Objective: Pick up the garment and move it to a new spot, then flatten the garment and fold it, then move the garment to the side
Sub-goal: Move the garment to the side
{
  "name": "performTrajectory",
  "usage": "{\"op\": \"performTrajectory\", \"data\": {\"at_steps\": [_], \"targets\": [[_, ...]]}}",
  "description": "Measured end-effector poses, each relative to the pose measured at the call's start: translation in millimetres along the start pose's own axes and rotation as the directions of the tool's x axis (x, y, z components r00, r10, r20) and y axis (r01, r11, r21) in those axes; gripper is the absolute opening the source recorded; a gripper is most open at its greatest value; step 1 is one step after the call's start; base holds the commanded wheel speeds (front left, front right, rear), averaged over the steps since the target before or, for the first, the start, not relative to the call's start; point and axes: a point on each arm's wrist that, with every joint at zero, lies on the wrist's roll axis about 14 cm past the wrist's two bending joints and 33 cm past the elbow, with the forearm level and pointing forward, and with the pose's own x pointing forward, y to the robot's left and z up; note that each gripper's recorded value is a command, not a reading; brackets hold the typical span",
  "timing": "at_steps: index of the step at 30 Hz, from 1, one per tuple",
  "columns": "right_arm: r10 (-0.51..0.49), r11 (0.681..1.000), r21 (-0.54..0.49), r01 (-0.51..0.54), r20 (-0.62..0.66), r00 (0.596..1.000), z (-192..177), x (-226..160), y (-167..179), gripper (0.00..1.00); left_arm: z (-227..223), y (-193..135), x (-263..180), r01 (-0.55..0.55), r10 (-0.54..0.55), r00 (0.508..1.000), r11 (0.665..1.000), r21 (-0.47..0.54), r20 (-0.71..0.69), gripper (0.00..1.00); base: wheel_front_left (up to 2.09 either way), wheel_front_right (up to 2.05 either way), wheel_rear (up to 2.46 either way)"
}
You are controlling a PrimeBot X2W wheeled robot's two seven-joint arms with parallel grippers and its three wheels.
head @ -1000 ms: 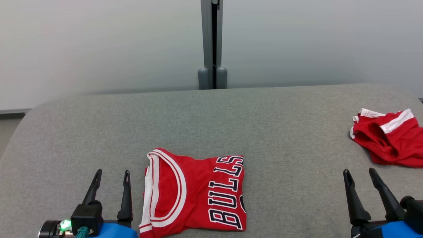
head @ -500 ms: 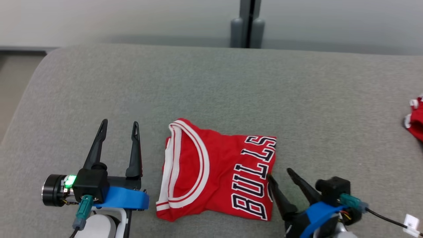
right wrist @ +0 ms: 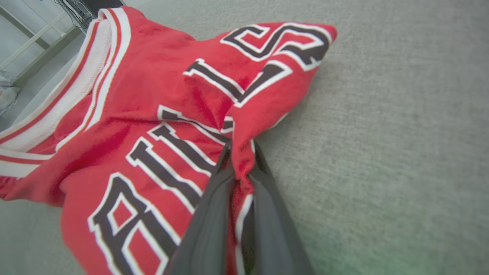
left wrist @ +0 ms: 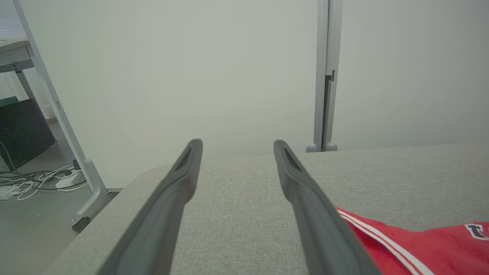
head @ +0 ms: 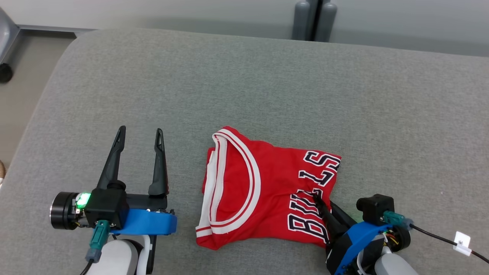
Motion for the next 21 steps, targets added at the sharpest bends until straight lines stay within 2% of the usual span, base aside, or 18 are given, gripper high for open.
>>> {"op": "performTrajectory", "data": {"at_steps": [5,6,8,9,13,14,16,17,21], "targets": [[-0.031,0.999,-0.005,0.031,0.044,0.999,6.2,-11.5,-14.1,0.00,-3.0,-11.4,6.0,0.040,-0.040,0.999,0.999,0.005,0.000,1.00,0.00,0.00,0.00],[-0.066,0.998,-0.011,0.067,0.062,0.996,9.1,-22.1,-29.8,0.00,-6.0,-20.4,11.5,0.069,-0.069,0.998,0.998,0.005,-0.001,1.00,0.00,0.00,0.00],[-0.086,0.996,-0.016,0.087,0.074,0.994,11.4,-28.6,-38.4,0.00,-7.1,-26.7,14.3,0.088,-0.088,0.996,0.996,0.002,-0.001,1.00,0.00,0.00,0.00],[-0.124,0.992,-0.023,0.127,0.091,0.988,14.1,-43.8,-53.9,0.00,-8.5,-40.6,18.9,0.131,-0.131,0.991,0.991,-0.005,0.002,1.00,0.00,0.00,0.00],[-0.182,0.982,-0.030,0.186,0.111,0.977,18.8,-67.2,-74.5,0.00,-9.9,-63.0,24.8,0.193,-0.193,0.981,0.981,-0.023,0.008,1.00,0.00,0.00,0.00],[-0.230,0.971,-0.035,0.235,0.116,0.966,21.4,-84.1,-91.1,0.00,-7.1,-80.5,28.3,0.244,-0.243,0.970,0.969,-0.032,0.023,1.00,0.00,0.00,0.00],[-0.252,0.965,-0.036,0.258,0.123,0.960,23.7,-92.2,-98.5,0.00,-6.0,-88.7,29.9,0.265,-0.264,0.964,0.964,-0.038,0.029,1.00,0.00,0.00,0.00],[-0.293,0.953,-0.040,0.301,0.141,0.946,30.3,-106.9,-112.6,0.00,-3.9,-105.7,33.0,0.310,-0.308,0.951,0.949,-0.052,0.042,1.00,0.00,0.00,0.00],[-0.352,0.928,-0.057,0.367,0.184,0.918,49.8,-124.6,-137.6,0.00,0.6,-129.4,39.4,0.369,-0.365,0.929,0.926,-0.077,0.067,1.00,0.00,0.00,0.00]]}}
